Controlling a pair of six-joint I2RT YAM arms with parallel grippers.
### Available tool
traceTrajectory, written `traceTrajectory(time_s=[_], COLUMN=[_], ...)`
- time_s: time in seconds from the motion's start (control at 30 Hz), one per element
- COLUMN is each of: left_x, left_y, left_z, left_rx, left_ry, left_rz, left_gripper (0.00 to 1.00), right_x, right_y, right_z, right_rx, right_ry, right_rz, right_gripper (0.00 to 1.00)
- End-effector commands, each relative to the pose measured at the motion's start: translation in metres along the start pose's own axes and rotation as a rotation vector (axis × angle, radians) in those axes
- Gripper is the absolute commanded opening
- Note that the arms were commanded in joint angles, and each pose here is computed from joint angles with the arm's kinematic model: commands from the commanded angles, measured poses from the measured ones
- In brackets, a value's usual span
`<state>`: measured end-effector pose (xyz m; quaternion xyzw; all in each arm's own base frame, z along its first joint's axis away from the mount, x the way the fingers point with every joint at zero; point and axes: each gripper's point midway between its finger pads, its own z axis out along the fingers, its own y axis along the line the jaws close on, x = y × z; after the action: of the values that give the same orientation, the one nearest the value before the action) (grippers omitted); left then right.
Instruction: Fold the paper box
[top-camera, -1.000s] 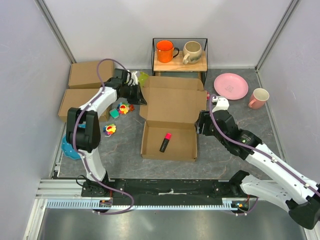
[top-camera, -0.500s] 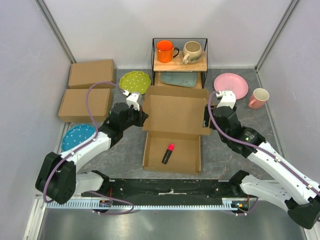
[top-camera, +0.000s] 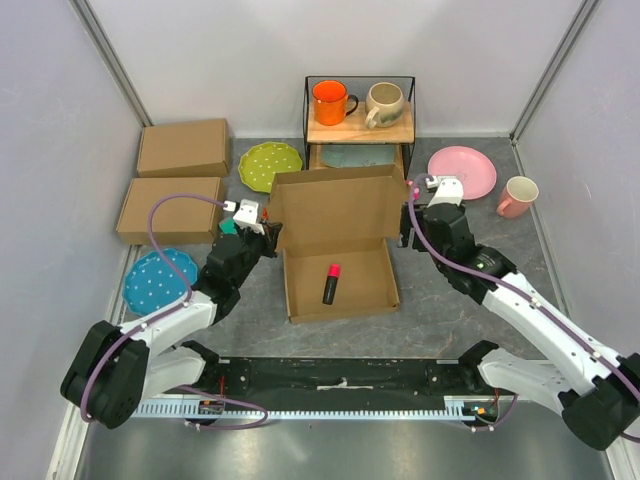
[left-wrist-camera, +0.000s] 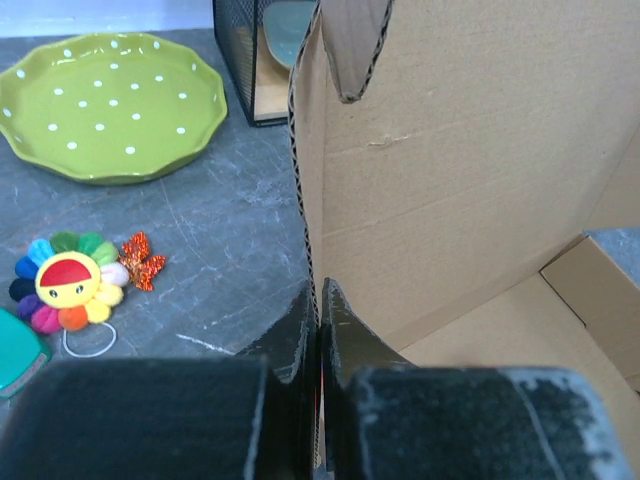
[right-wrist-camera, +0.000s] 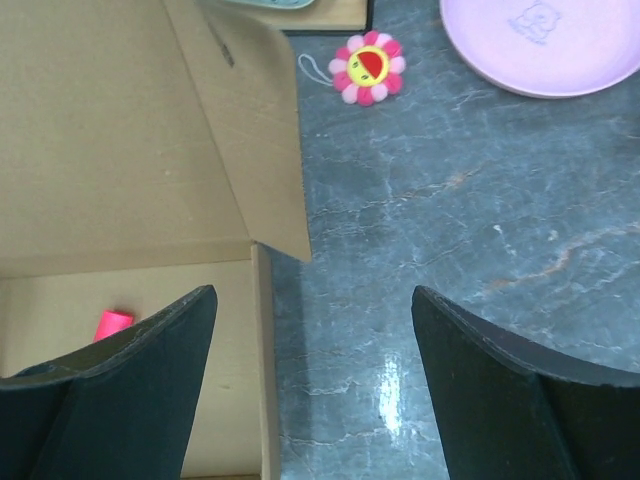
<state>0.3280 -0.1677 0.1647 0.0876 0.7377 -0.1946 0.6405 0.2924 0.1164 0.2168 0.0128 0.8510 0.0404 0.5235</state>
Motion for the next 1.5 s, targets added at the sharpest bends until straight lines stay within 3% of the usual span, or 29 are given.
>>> traceTrajectory(time_s=[0.0,0.23,0.4,0.67,0.8,1.07,1.17,1.4,1.47], left_x=[-0.036,-0.030,-0.028,-0.021,-0.019,-0.019,-0.018,-0.018,-0.018], left_y=[-0.006,-0.004,-0.006,-0.007,-0.008,-0.008,-0.007,-0.008,-0.009], left_z=[0.009,0.011,0.011,0.014,0.015,0.017,0.017,0.018,0.018], left_rx=[0.030,0.021,0.033,0.043,0.046,0.050,0.045,0.049,0.052], left_ry=[-0.144,-0.130,-0.121,-0.093,-0.085,-0.080,-0.076,-0.072,-0.072], left_rz=[0.065,0.072,0.078,0.085,0.089,0.092,0.097,0.093,0.093], left_gripper=[0.02,0.02,0.02,0.02,0.02,0.02,0.02,0.02,0.02], right_x=[-0.017,-0.014,-0.014,-0.023,-0.017,-0.011,-0.014,-0.019,-0.018], right_y=[0.022,0.015,0.005,0.030,0.048,0.057,0.054,0.053,0.056], right_z=[0.017,0.047,0.062,0.072,0.080,0.077,0.070,0.062,0.063], right_rx=[-0.091,-0.048,-0.057,-0.263,-0.348,-0.401,-0.392,-0.375,-0.378], right_ry=[-0.079,-0.153,-0.243,-0.285,-0.243,-0.200,-0.210,-0.226,-0.217], right_rz=[0.006,-0.039,0.020,0.053,0.048,0.042,0.044,0.031,0.021], right_gripper=[0.87,0.87,0.88,0.91,0.91,0.78,0.69,0.36,0.34])
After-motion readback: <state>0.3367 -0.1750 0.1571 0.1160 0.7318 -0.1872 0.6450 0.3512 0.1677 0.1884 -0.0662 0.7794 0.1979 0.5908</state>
